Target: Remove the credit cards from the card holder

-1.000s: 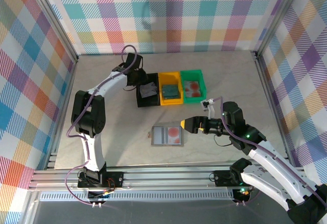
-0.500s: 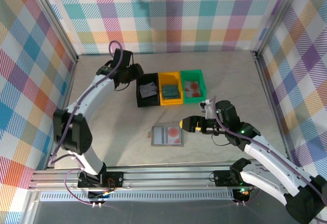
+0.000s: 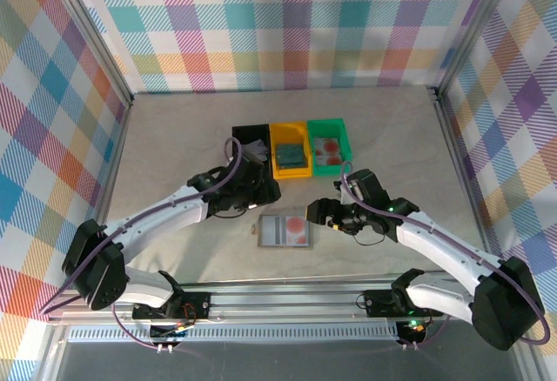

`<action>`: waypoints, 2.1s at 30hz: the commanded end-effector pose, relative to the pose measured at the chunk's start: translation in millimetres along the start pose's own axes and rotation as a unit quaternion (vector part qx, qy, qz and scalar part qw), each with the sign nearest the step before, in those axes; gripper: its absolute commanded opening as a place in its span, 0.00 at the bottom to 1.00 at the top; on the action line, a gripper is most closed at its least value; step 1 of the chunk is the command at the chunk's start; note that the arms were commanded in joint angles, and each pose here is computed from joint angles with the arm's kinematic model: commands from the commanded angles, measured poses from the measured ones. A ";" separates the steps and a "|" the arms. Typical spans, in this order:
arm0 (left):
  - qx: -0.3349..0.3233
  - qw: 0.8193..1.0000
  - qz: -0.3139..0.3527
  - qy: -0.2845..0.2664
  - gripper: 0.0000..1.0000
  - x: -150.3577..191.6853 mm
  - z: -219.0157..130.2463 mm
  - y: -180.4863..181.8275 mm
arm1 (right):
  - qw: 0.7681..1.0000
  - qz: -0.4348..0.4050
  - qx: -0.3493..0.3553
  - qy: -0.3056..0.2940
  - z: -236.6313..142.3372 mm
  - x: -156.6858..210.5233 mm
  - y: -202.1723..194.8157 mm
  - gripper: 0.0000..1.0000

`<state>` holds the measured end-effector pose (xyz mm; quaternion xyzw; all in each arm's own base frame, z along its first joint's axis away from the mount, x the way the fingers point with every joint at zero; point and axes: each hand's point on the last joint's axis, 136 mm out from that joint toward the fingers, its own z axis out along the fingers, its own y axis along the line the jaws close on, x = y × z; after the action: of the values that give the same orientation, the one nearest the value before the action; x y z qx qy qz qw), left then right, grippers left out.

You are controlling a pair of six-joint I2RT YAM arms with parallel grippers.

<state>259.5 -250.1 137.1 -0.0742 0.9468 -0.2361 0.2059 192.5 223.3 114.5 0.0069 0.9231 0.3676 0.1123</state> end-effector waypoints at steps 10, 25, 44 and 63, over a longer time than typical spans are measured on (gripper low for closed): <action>0.040 0.998 0.022 0.049 0.62 65.6 35.5 -22.2 | 0.999 0.023 0.021 0.008 9.8 -1.1 -11.7 0.82; 0.043 0.996 0.027 0.077 0.39 91.3 64.9 -11.2 | 0.998 0.041 0.034 0.021 22.1 0.6 -21.0 0.72; 0.010 0.996 0.038 0.080 0.27 104.7 84.4 7.2 | 0.996 0.067 0.018 0.051 47.6 -0.2 -21.4 0.27; 0.030 0.998 0.039 0.048 0.26 91.5 79.7 -3.9 | 0.993 0.078 0.017 0.081 77.2 3.9 -33.6 0.10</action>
<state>208.3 -305.3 33.2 -0.0252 0.9558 -0.2508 0.1515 207.7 247.4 38.8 0.0551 0.9349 0.3503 0.0133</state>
